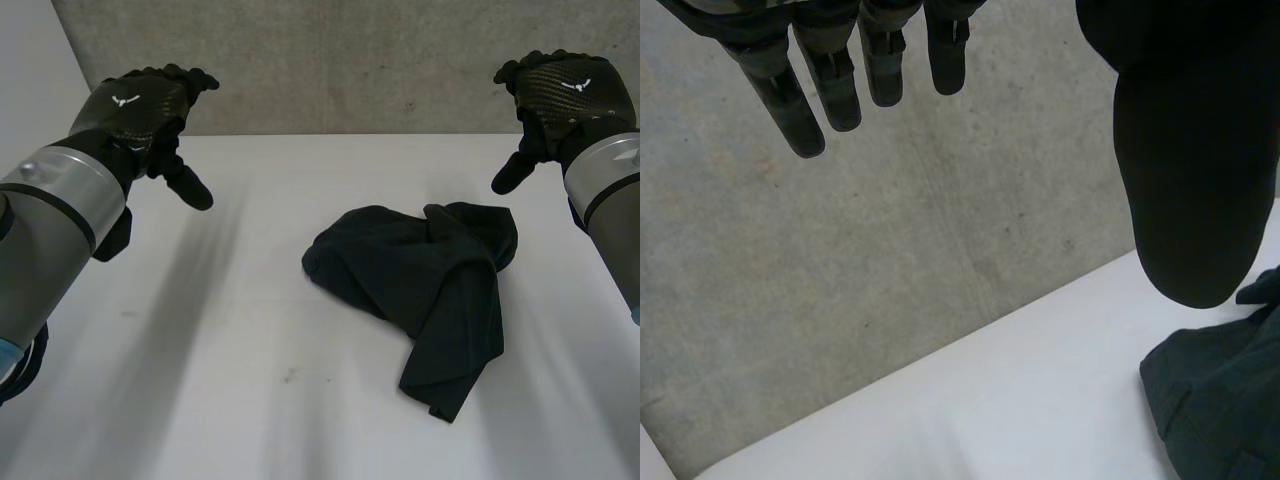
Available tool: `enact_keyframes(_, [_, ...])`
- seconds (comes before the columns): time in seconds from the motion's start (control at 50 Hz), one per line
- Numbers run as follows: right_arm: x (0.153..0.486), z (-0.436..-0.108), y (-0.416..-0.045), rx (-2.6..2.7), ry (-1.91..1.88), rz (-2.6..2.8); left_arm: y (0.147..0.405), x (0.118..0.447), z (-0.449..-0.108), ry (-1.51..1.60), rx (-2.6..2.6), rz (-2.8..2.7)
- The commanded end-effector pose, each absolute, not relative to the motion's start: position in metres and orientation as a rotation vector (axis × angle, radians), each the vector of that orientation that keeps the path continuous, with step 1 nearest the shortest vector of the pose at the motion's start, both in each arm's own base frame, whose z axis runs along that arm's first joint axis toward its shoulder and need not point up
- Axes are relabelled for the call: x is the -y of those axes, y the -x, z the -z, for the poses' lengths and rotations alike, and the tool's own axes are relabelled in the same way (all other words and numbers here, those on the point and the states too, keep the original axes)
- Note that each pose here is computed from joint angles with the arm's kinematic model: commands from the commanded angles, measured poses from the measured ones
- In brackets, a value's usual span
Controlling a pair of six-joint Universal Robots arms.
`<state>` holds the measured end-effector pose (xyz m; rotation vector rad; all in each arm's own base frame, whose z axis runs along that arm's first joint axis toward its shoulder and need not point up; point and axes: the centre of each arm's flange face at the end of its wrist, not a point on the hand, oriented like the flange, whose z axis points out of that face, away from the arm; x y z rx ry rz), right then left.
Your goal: Fold the shorts.
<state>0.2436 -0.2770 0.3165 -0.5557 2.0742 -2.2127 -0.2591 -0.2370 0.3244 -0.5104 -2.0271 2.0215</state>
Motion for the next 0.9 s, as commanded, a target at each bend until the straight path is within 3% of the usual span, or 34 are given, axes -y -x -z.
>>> enact_keyframes(0.02, [0.274, -0.31, -0.243, -2.096, 0.566, 2.185, 0.262, 0.24, -0.319, 0.513, 2.03, -2.011])
enact_keyframes(0.14, [0.261, -0.28, -0.241, -2.112, 0.658, 2.071, 0.269, 0.244, -0.302, 0.524, 2.02, -2.0])
enact_keyframes(0.36, [0.255, -0.203, -0.196, -2.149, 0.741, 1.791, 0.331, 0.262, -0.21, 0.684, 2.005, -1.871])
enact_keyframes(0.46, [0.255, -0.193, -0.187, -2.161, 0.718, 1.805, 0.351, 0.281, -0.164, 0.739, 2.061, -1.809])
enact_keyframes(0.62, [0.257, -0.191, -0.184, -2.161, 0.711, 1.83, 0.375, 0.285, -0.127, 0.912, 2.053, -1.808])
enact_keyframes(0.8, [0.254, -0.189, -0.185, -2.156, 0.718, 1.83, 0.381, 0.285, -0.111, 0.943, 2.058, -1.78])
enact_keyframes(0.9, [0.255, -0.188, -0.185, -2.159, 0.715, 1.832, 0.372, 0.295, -0.137, 0.85, 2.048, -1.889])
